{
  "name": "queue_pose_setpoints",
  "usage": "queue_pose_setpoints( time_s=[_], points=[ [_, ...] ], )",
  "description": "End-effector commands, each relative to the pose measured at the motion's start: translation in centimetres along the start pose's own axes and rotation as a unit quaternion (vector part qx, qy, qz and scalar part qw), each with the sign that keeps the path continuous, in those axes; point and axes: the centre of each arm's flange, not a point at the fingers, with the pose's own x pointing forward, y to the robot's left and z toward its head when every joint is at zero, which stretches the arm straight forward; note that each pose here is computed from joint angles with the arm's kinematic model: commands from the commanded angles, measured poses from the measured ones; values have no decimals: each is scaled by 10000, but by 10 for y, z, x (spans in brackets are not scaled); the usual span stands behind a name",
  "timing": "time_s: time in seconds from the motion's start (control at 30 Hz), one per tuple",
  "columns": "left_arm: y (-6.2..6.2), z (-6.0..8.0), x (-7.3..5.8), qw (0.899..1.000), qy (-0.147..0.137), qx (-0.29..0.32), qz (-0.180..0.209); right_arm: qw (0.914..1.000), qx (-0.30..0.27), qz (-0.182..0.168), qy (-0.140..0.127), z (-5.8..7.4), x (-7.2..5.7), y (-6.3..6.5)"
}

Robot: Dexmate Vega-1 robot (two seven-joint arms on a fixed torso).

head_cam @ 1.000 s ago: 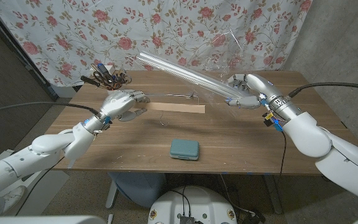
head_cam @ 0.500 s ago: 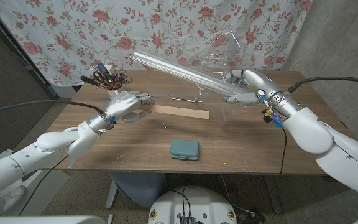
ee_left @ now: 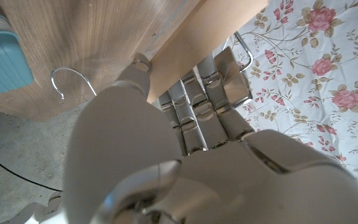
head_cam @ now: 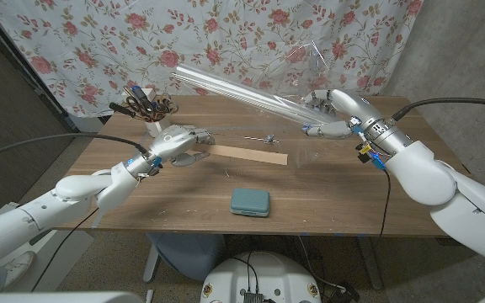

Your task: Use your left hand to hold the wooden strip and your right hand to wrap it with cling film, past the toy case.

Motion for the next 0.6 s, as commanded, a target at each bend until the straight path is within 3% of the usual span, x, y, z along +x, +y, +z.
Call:
queue_pose_setpoints(
  time_s=[0.03, 0.33, 0.6],
  points=[
    [-11, -1, 8, 9998, -37, -176, -107, 10000, 32, -15, -43, 6, -1, -3],
    [-14, -13, 12, 9985, 338, -427, -50, 9996, 97, 238, -136, 14, -3, 11],
    [-17, -12, 21, 9987, 248, -427, -143, 9987, 188, 373, -304, 23, -5, 18]
  ],
)
